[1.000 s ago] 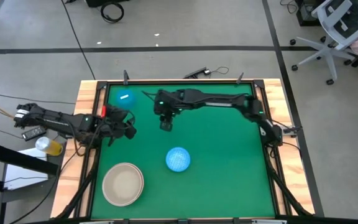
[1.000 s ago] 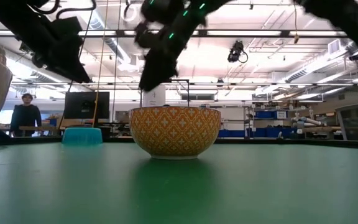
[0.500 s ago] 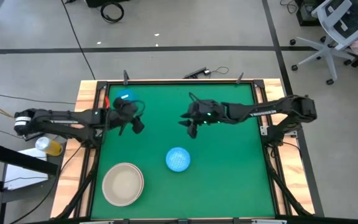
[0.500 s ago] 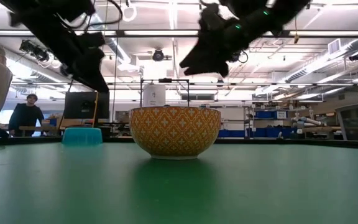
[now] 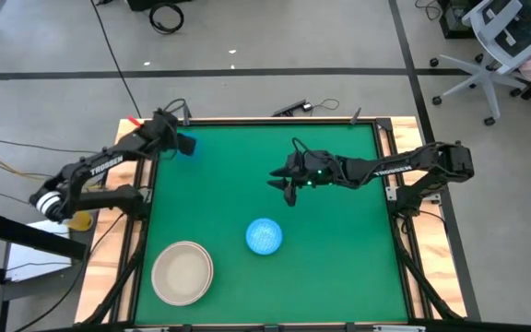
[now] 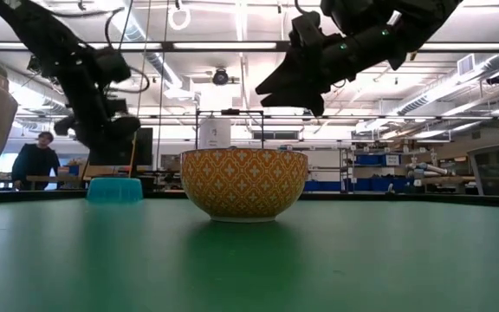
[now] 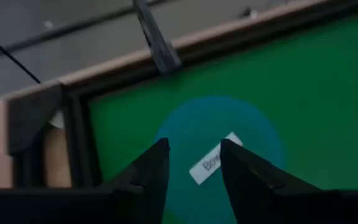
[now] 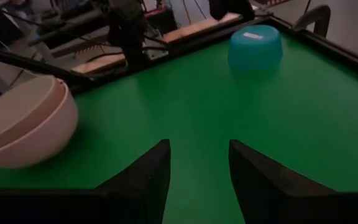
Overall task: Nest bowls inside each other
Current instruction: Stack the blue bowl on top of the brown bowl
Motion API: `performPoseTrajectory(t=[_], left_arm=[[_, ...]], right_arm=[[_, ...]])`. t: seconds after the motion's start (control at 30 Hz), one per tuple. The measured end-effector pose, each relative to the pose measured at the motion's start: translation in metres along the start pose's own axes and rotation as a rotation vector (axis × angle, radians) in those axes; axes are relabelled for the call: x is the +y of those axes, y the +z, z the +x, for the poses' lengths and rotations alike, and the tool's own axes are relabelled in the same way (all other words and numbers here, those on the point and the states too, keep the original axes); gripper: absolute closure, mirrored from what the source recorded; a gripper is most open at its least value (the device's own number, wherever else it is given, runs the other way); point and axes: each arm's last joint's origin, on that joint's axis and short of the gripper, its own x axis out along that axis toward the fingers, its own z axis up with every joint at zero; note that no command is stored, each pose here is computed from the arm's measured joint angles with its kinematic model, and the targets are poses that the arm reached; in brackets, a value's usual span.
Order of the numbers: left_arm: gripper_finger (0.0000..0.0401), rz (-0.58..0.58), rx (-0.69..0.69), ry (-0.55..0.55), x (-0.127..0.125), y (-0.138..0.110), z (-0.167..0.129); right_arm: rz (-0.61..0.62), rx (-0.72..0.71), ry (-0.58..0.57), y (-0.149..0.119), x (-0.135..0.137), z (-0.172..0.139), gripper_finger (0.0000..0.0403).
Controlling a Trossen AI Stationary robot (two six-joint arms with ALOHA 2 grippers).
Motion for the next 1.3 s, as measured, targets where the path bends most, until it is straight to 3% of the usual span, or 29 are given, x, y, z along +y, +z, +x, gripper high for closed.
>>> performPoseTrajectory(t=[0.1,0.23,0.43,0.53,0.67,0.73,0.83,0.97,1.13,1.3], left_arm=[[0.0272,0.002,0.037,-0.078,-0.004,0.0,0.011],[0.0284,0.007,0.111,-0.037,-0.003,-0.004,0.026],[0.0285,0.07,0.189,-0.084,-0.011,-0.007,0.04],[0.0285,0.106,0.194,-0.288,-0.021,-0.003,0.04],[0.0285,0.19,0.2,-0.71,-0.046,0.002,0.026],[0.0285,0.231,0.13,-0.815,-0.059,0.017,0.014],[0.0285,0.265,0.11,-0.801,-0.07,0.025,-0.002],[0.0285,0.335,0.084,-0.699,-0.079,0.031,-0.021],[0.028,0.426,0.16,-0.714,-0.092,0.01,-0.026],[0.0234,0.549,0.185,-0.786,-0.115,-0.018,-0.032]], right_arm=[[-0.002,-0.015,0.008,0.001,0.001,0.0,0.0235],[-0.002,-0.023,0.032,0.003,0.002,-0.001,0.0235],[-0.01,-0.035,0.038,0.005,0.002,-0.002,0.0235],[-0.016,-0.037,0.039,0.006,0.002,-0.003,0.0235],[-0.021,-0.032,0.059,0.006,0.003,-0.003,0.0235],[-0.02,-0.038,0.059,0.006,0.003,-0.003,0.0235],[-0.02,-0.037,0.028,0.006,0.002,-0.003,0.0235],[-0.015,0.013,-0.116,-0.002,-0.005,-0.001,0.0235],[-0.018,0.126,-0.157,-0.021,-0.012,0.01,0.023],[-0.056,0.189,-0.116,-0.034,-0.014,0.021,0.0197]])
